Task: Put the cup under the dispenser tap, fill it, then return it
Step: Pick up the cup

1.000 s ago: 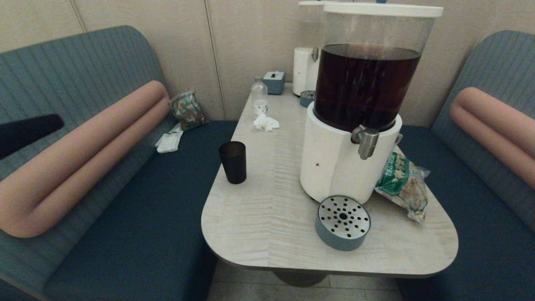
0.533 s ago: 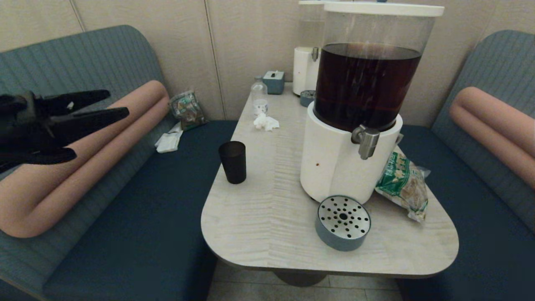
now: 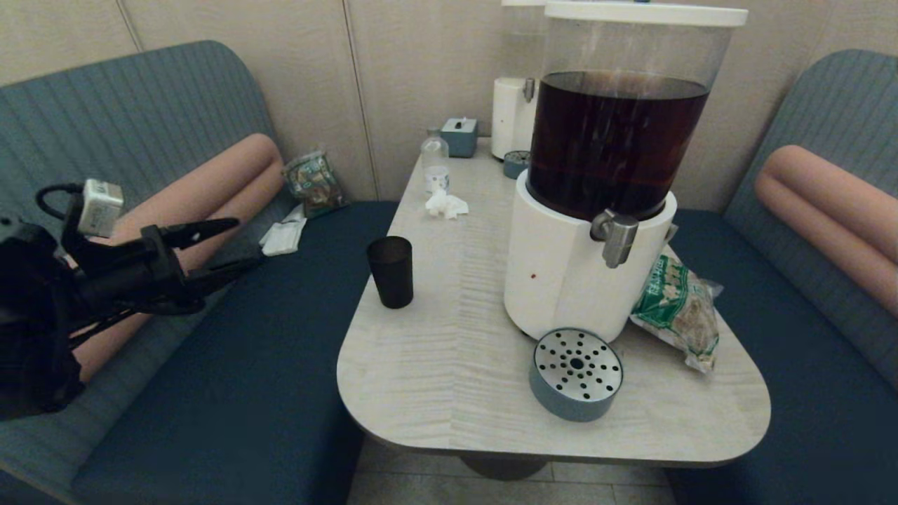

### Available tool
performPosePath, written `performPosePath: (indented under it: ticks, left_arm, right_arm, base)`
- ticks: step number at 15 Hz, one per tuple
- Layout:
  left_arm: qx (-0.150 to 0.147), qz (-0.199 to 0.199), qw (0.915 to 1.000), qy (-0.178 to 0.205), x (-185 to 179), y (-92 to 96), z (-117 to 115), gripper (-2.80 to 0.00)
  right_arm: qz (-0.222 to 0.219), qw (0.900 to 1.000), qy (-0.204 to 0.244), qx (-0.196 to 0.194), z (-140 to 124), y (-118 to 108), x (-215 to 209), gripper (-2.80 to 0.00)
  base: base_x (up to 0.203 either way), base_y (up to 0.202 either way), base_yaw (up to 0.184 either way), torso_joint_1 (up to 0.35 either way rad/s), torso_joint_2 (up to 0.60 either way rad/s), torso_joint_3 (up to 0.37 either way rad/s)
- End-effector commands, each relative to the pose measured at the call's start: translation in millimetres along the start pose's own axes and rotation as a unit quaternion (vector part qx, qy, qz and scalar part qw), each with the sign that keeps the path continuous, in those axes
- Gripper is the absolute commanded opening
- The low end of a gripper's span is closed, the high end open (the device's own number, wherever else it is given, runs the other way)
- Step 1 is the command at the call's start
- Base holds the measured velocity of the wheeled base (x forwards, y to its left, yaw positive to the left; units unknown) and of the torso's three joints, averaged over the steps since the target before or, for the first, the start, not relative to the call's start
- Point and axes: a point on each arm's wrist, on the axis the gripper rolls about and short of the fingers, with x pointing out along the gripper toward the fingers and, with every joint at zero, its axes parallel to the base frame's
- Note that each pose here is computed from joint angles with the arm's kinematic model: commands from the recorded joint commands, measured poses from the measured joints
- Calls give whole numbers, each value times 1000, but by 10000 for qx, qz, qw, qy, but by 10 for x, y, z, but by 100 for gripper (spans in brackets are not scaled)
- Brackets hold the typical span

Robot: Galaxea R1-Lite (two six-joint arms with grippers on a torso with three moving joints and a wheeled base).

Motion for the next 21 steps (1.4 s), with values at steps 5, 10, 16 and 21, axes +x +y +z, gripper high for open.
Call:
performPosePath:
  ticks: [5, 10, 16, 21]
  left_arm:
    - [-845, -531, 9945, 318, 363, 152, -980, 0]
    - [-780, -929, 9924, 193, 781, 196, -1221, 0]
    - [-829, -1231, 9889, 73, 1222, 83, -1420, 0]
    - [-811, -1303, 9881, -99, 1518, 42, -1488, 0]
  right_arm:
    - [4, 10000, 6, -4, -4, 0, 1, -280]
    - [4, 10000, 6, -4, -4, 0, 1, -280]
    - [4, 10000, 6, -4, -4, 0, 1, -280]
    - [4, 10000, 6, -4, -4, 0, 1, -280]
  base:
    - [0, 0, 0, 0, 0, 0]
    - [0, 0, 0, 0, 0, 0]
    - [0, 0, 0, 0, 0, 0]
    - [0, 0, 0, 0, 0, 0]
